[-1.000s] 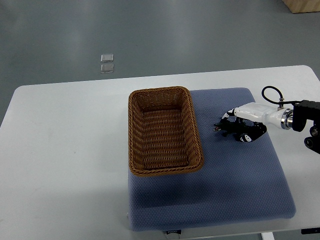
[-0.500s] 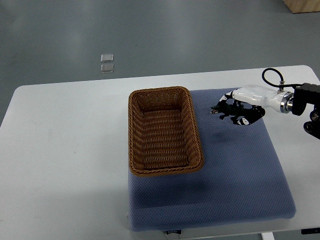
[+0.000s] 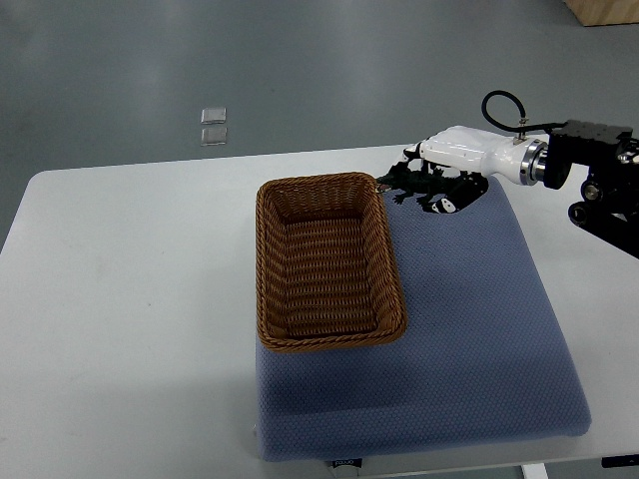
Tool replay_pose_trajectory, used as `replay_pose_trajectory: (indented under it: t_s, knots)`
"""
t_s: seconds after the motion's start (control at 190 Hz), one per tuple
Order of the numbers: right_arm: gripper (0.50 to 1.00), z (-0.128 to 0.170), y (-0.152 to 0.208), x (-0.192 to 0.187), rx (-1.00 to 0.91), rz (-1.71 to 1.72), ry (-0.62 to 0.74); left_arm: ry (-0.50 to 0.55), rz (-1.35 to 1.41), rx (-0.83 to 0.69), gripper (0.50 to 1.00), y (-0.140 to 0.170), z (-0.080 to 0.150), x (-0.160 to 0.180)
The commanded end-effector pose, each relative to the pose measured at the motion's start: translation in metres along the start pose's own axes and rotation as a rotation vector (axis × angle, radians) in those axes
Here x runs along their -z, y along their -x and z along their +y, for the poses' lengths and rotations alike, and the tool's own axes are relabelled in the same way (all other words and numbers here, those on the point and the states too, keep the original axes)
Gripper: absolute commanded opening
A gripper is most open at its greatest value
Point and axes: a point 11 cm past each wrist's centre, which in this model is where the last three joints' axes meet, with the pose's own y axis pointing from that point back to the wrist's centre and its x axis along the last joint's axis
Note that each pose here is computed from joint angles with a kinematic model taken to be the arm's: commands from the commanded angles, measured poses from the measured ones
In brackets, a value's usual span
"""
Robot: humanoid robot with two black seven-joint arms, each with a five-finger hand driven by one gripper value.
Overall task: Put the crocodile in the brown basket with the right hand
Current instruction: 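Lift the crocodile with the right hand and carry it over the basket, then lower the crocodile into the basket and open the right hand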
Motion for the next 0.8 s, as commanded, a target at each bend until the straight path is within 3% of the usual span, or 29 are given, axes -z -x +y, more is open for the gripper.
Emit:
replay_pose_trajectory:
  t_s: [0.0, 0.284, 0.516, 0.794]
  knots:
    - [0.500, -0.014, -0.006, 0.016, 0.002, 0.022, -0.044, 0.001, 0.000, 0.000, 1.000, 0.000, 0.000, 0.000]
    - [0.500, -0.051, -0.010, 0.066, 0.016, 0.055, -0.167, 0.001, 0.000, 0.000, 1.000, 0.000, 0.000, 0.000]
    - [0.502, -0.071, 0.007, 0.100, 0.060, 0.065, -0.245, 0.001, 0.000, -0.001, 1.000, 0.000, 0.000, 0.000]
    - [0.537, -0.077, 0.027, 0.092, 0.104, 0.058, -0.213, 0.001, 0.000, 0.000, 1.000, 0.000, 0.000, 0.000]
